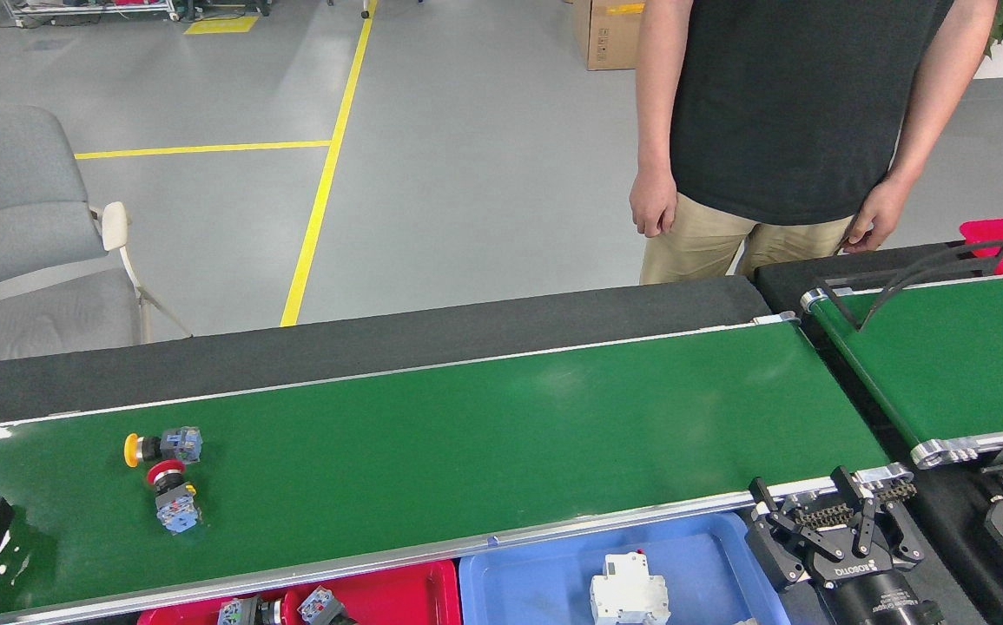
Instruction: Pick switch part from conveyor to tray
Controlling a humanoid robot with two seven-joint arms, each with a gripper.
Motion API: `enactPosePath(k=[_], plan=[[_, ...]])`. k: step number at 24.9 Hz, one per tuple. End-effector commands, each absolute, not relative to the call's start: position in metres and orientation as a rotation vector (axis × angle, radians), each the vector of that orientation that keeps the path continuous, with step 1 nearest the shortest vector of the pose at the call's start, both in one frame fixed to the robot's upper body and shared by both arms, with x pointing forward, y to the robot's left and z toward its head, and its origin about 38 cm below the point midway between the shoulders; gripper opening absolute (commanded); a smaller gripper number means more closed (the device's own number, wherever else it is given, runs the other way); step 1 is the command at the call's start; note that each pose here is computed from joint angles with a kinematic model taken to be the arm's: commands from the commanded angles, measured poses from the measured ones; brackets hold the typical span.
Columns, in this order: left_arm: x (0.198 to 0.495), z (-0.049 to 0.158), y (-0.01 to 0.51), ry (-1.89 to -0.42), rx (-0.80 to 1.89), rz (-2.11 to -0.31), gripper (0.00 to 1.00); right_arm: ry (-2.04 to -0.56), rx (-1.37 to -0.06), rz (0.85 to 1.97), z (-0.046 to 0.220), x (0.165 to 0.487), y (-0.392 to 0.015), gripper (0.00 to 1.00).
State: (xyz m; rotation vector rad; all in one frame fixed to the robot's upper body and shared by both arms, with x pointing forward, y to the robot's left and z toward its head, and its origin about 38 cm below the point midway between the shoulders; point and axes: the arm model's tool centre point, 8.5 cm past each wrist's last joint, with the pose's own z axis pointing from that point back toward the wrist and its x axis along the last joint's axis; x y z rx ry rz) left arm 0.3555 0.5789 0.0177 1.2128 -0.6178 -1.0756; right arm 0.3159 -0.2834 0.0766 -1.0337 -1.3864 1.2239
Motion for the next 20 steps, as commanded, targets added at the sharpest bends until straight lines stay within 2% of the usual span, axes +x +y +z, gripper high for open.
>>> enactPosePath(k=[1,2,5,9,12,14,18,20], plan=[[0.359,0.029,0.587,-0.604,1.261,-1.057,0.31,-1.408,-1.051,1.227,0.085,0.320,-0.284,1.00],[0.360,0.027,0.584,-0.611,1.255,-1.058,0.21,-1.409,-1.050,1.226,0.085,0.320,-0.284,1.00],[0.360,0.023,0.580,-0.616,1.244,-1.064,0.09,-1.408,-1.049,1.226,0.084,0.319,-0.284,1.00],[0.374,0.030,0.559,-0.719,1.243,-1.098,0.07,-1.395,-1.044,1.217,0.081,0.319,-0.284,1.00],[0.382,0.046,0.510,-0.953,1.234,-1.237,0.09,-1.377,-1.053,1.202,0.079,0.316,-0.289,1.00],[0.372,0.054,0.458,-1.143,1.206,-1.340,0.12,-1.344,-1.080,1.166,0.080,0.315,-0.301,1.00],[0.314,0.059,0.382,-1.377,1.104,-1.525,0.19,-1.319,-1.090,1.153,0.078,0.310,-0.307,1.00],[0.274,0.055,0.343,-1.459,0.996,-1.606,0.37,-1.317,-1.086,1.159,0.077,0.303,-0.305,1.00]])
